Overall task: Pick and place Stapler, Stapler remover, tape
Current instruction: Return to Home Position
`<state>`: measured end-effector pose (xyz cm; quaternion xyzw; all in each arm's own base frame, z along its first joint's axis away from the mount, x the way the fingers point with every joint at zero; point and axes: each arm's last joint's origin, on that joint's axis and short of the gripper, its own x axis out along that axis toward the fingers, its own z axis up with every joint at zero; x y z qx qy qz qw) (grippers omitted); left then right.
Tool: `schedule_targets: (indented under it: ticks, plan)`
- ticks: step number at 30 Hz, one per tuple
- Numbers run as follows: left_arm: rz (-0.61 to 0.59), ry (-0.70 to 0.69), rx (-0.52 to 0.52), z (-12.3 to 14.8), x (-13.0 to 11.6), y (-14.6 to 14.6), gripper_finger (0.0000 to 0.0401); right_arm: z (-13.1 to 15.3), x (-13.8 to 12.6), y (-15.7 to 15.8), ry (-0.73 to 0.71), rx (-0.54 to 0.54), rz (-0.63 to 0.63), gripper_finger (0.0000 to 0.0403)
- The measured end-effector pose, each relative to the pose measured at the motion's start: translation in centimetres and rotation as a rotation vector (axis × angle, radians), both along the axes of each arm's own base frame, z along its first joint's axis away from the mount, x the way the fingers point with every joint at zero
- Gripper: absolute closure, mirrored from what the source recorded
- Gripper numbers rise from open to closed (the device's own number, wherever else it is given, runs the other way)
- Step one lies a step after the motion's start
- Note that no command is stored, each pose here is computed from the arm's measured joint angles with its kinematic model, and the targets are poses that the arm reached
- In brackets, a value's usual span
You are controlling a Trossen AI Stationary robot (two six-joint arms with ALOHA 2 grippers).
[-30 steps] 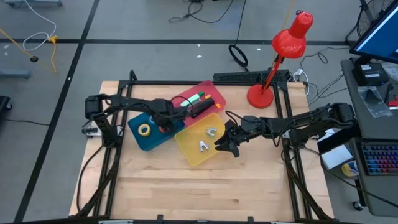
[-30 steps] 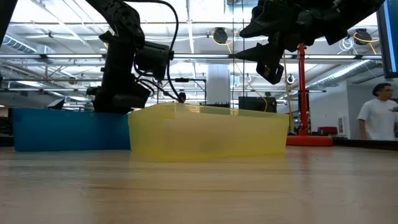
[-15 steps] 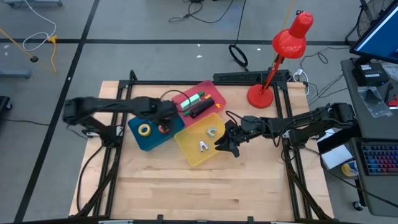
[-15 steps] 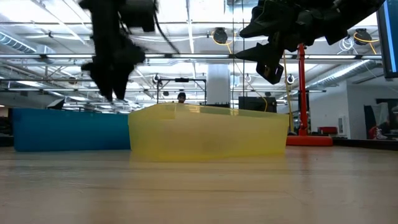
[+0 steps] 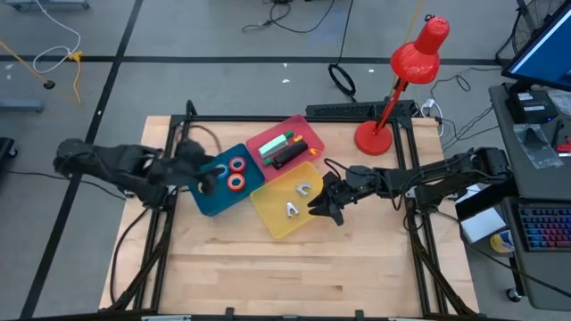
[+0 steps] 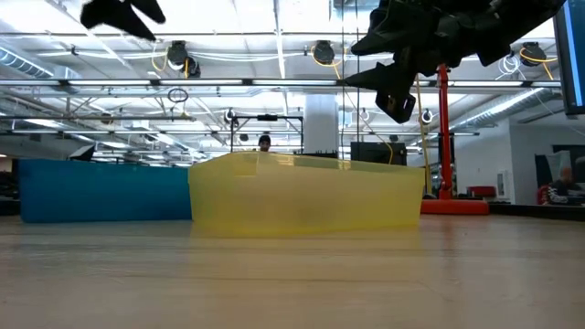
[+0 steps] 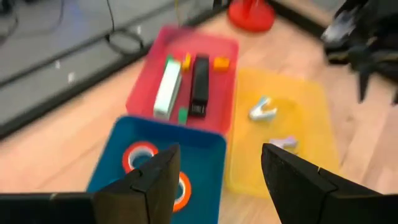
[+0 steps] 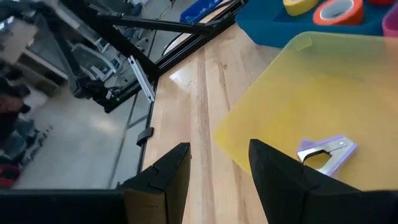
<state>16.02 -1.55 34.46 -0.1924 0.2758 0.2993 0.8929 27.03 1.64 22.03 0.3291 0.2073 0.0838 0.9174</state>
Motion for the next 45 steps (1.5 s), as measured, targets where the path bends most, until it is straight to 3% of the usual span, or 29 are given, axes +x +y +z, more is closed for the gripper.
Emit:
schedule_targets:
  ticks: [5,9,13,17,27,34,40,45]
  plan:
    - [0.007,-0.107,0.116,1.0,-2.1,-1.3,0.0176,0.9,-0.4,-0.1,-0.082,-0.126,0.045,0.0245]
    - [0.024,-0.16,0.14,-0.1,-3.2,-2.1,0.0176,2.6,-1.5,-0.7,-0.162,-0.183,0.074,0.0245]
    - [0.066,-0.212,0.088,-2.8,-4.2,-2.5,0.0176,4.2,-3.5,-1.4,-0.189,-0.245,0.07,0.0245]
    - [0.034,-0.234,0.004,-5.7,-4.2,-3.1,0.0176,5.4,-5.6,-2.0,-0.183,-0.286,0.054,0.0245]
    - [-0.136,-0.364,-0.132,-11.5,-0.2,-2.7,0.0176,6.2,-9.8,-1.9,-0.206,-0.338,0.058,0.0245]
    - [-0.124,-0.36,-0.065,-11.7,-0.4,0.1,0.0176,3.7,-12.5,-1.7,-0.206,-0.256,0.029,0.0245]
    - [-0.112,-0.394,-0.018,-10.6,-3.0,0.7,0.0176,2.8,-14.3,-1.8,-0.254,-0.27,-0.059,0.0245]
    - [-0.121,-0.416,-0.008,-10.3,-5.2,0.8,0.0176,2.4,-15.5,-1.7,-0.3,-0.284,-0.062,0.0245]
